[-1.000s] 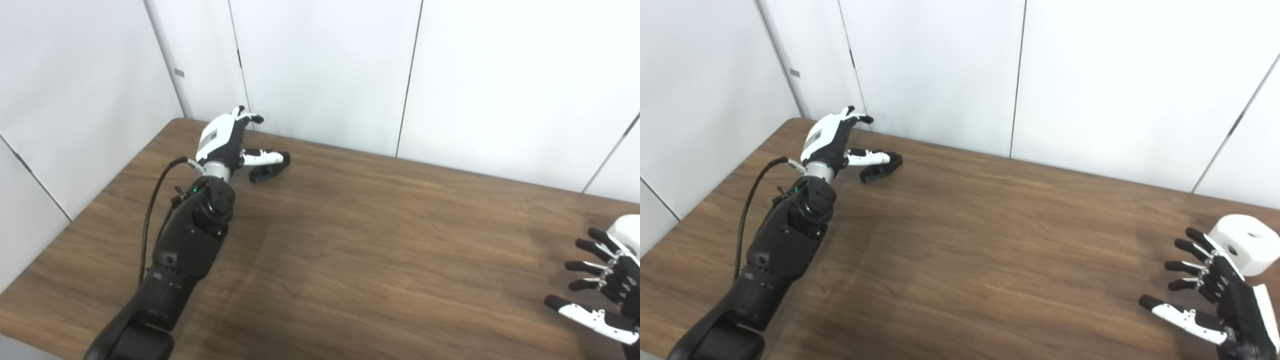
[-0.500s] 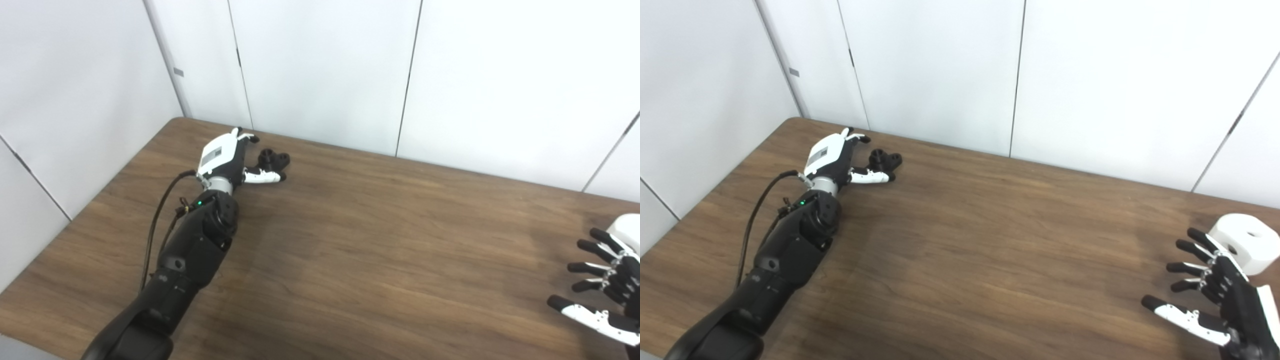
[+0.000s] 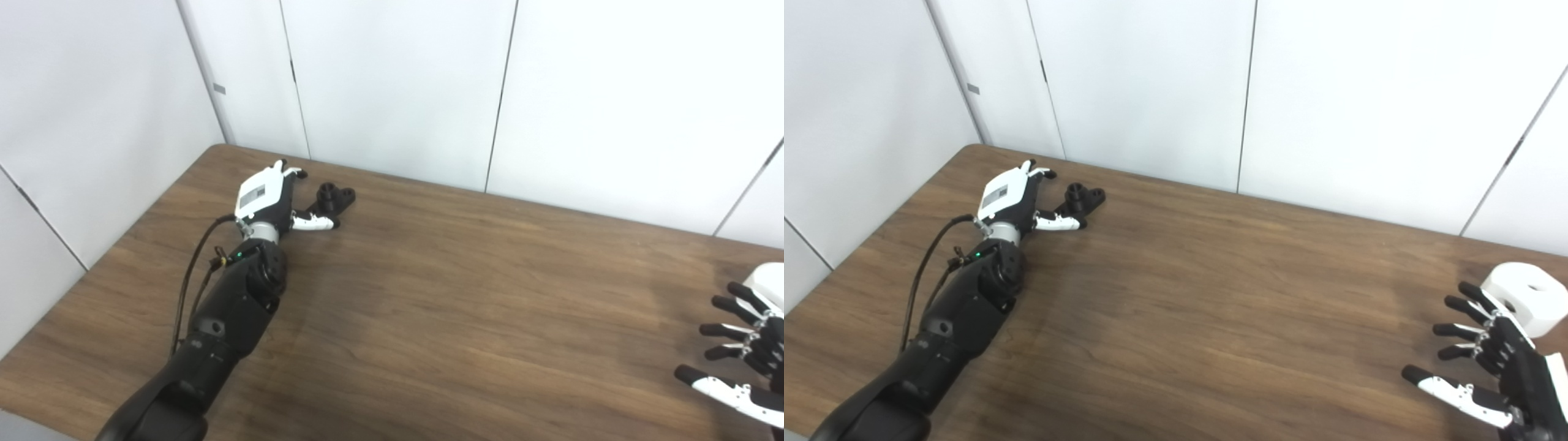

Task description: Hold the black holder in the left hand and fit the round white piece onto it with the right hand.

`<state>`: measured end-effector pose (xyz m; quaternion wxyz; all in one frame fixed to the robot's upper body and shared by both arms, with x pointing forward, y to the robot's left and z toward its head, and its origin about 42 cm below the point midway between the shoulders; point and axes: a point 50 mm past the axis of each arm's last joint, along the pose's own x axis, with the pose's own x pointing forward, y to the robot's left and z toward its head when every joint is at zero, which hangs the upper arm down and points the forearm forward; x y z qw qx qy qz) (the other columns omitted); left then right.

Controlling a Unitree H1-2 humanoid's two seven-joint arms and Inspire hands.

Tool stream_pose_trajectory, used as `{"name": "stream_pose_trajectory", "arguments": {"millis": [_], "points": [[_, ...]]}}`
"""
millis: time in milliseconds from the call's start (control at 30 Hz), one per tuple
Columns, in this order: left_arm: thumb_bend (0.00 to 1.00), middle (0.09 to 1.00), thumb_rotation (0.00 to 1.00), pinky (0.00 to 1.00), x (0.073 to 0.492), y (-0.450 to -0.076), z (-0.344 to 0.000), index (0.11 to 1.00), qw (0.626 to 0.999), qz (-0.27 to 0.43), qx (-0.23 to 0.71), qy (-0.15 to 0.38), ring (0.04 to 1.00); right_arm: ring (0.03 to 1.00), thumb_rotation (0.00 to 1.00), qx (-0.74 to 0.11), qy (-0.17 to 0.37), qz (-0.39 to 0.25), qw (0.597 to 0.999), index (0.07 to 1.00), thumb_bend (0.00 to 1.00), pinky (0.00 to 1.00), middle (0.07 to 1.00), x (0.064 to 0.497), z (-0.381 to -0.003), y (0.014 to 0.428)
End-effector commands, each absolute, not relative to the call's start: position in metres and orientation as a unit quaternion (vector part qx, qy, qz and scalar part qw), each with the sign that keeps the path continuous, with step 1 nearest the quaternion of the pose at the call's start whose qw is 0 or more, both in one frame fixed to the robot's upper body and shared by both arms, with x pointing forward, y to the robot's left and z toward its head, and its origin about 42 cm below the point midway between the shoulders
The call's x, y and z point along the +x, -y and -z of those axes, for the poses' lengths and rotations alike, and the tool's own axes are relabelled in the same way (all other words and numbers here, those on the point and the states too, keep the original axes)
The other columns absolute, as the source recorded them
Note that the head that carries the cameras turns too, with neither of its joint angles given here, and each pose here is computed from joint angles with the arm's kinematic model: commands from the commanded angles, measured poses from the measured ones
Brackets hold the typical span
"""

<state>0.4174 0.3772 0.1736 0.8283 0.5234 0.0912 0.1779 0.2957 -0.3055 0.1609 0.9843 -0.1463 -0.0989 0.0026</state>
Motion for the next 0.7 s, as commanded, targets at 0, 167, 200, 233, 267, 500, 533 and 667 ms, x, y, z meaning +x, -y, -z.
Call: {"name": "stream_pose_trajectory", "arguments": {"millis": [0, 167, 200, 233, 267, 500, 533, 667], "points": [[1.00, 1.000, 0.33, 1.00, 0.425, -0.383, -0.193, 0.804, 0.824, -0.200, 0.528, -0.054, 1.000, 0.646, 0.05, -0.153, 0.139, -0.004, 0.978, 0.844, 0.74, 0.47, 0.796, 0.296, -0.180, 0.310], [0.99, 1.000, 0.30, 1.00, 0.427, -0.379, -0.184, 0.757, 0.838, -0.187, 0.510, -0.059, 1.000, 0.641, 0.03, -0.151, 0.139, -0.004, 0.979, 0.845, 0.73, 0.47, 0.795, 0.295, -0.180, 0.309], [0.99, 1.000, 0.30, 1.00, 0.428, -0.378, -0.181, 0.749, 0.841, -0.183, 0.507, -0.058, 1.000, 0.642, 0.05, -0.151, 0.138, -0.004, 0.979, 0.845, 0.74, 0.47, 0.796, 0.295, -0.181, 0.309], [0.98, 1.000, 0.29, 1.00, 0.428, -0.377, -0.179, 0.739, 0.842, -0.180, 0.505, -0.058, 1.000, 0.642, 0.06, -0.150, 0.138, -0.003, 0.979, 0.843, 0.74, 0.47, 0.795, 0.295, -0.181, 0.309], [0.98, 1.000, 0.29, 1.00, 0.429, -0.376, -0.177, 0.735, 0.847, -0.178, 0.498, -0.058, 1.000, 0.642, 0.07, -0.150, 0.138, -0.003, 0.979, 0.843, 0.74, 0.47, 0.794, 0.295, -0.181, 0.309], [0.95, 1.000, 0.23, 1.00, 0.429, -0.370, -0.161, 0.689, 0.877, -0.176, 0.442, -0.063, 1.000, 0.637, 0.08, -0.154, 0.138, -0.005, 0.978, 0.839, 0.73, 0.46, 0.791, 0.294, -0.183, 0.308], [0.94, 1.000, 0.24, 1.00, 0.429, -0.369, -0.158, 0.689, 0.878, -0.176, 0.439, -0.066, 1.000, 0.636, 0.08, -0.154, 0.138, -0.006, 0.978, 0.838, 0.73, 0.46, 0.791, 0.294, -0.183, 0.308], [0.93, 1.000, 0.25, 1.00, 0.429, -0.368, -0.149, 0.683, 0.881, -0.180, 0.432, -0.073, 1.000, 0.631, 0.12, -0.155, 0.137, -0.004, 0.978, 0.833, 0.73, 0.46, 0.787, 0.292, -0.184, 0.308]]}}
